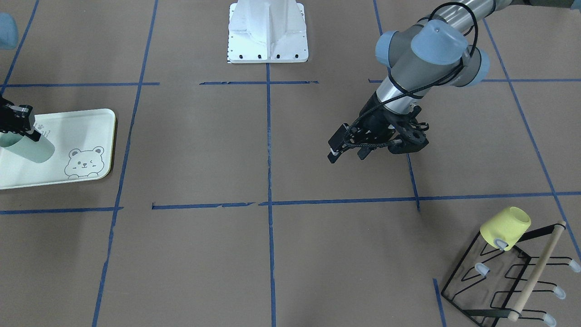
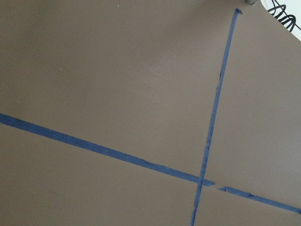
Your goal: Left arm grabs green cup and hands to right arm on tray
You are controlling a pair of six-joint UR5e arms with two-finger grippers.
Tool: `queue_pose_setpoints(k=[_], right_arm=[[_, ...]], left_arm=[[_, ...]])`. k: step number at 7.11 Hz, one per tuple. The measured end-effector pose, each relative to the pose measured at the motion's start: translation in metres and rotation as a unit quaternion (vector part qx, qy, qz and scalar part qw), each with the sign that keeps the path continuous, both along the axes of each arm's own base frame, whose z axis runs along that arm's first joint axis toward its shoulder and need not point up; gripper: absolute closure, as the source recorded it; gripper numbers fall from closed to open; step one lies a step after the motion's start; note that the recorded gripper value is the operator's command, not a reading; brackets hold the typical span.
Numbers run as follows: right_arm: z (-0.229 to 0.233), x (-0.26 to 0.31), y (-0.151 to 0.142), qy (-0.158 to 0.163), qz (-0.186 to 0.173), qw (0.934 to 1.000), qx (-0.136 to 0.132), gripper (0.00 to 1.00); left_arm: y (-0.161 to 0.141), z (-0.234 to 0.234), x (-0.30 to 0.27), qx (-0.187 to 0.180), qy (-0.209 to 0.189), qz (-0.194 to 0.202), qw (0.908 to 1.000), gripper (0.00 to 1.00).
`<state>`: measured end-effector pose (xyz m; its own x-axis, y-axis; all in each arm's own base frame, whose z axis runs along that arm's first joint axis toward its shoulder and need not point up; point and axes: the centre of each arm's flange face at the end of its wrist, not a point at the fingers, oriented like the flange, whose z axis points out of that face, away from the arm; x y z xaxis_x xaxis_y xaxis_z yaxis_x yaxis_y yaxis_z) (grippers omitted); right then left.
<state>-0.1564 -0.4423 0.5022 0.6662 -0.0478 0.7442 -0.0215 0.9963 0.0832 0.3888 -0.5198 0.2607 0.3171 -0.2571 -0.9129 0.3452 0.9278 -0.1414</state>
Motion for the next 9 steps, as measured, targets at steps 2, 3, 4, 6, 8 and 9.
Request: queue_pose_setpoints(k=[2, 3, 4, 6, 8, 9], right_arm=[[0.025, -0.012, 0.011, 0.066, -0.063, 0.9959, -0.004, 1.00], [0.028, -0.019, 0.011, 0.071, -0.076, 0.9945, -0.005, 1.00], [0.027, -0.030, 0.010, 0.072, -0.087, 0.9936, -0.004, 1.00], [0.030, -0.047, 0.011, 0.076, -0.102, 0.9919, -0.003, 0.99], [0.038, -0.058, 0.008, 0.079, -0.109, 0.9908, -0.008, 0.98], [0.037, -0.061, 0.005, 0.079, -0.111, 0.9907, -0.008, 0.70]], left_arm=[[0.000, 0.005, -0.013, 0.008, -0.019, 0.002, 0.9998, 0.00], [0.001, 0.005, -0.015, 0.009, -0.021, 0.002, 0.9997, 0.00], [0.002, 0.004, -0.017, 0.011, -0.020, 0.002, 0.9997, 0.00], [0.005, 0.002, -0.020, 0.014, -0.018, 0.002, 0.9997, 0.00], [0.006, 0.001, -0.021, 0.015, -0.016, 0.002, 0.9997, 0.00], [0.007, -0.001, -0.022, 0.016, -0.016, 0.002, 0.9997, 0.00]])
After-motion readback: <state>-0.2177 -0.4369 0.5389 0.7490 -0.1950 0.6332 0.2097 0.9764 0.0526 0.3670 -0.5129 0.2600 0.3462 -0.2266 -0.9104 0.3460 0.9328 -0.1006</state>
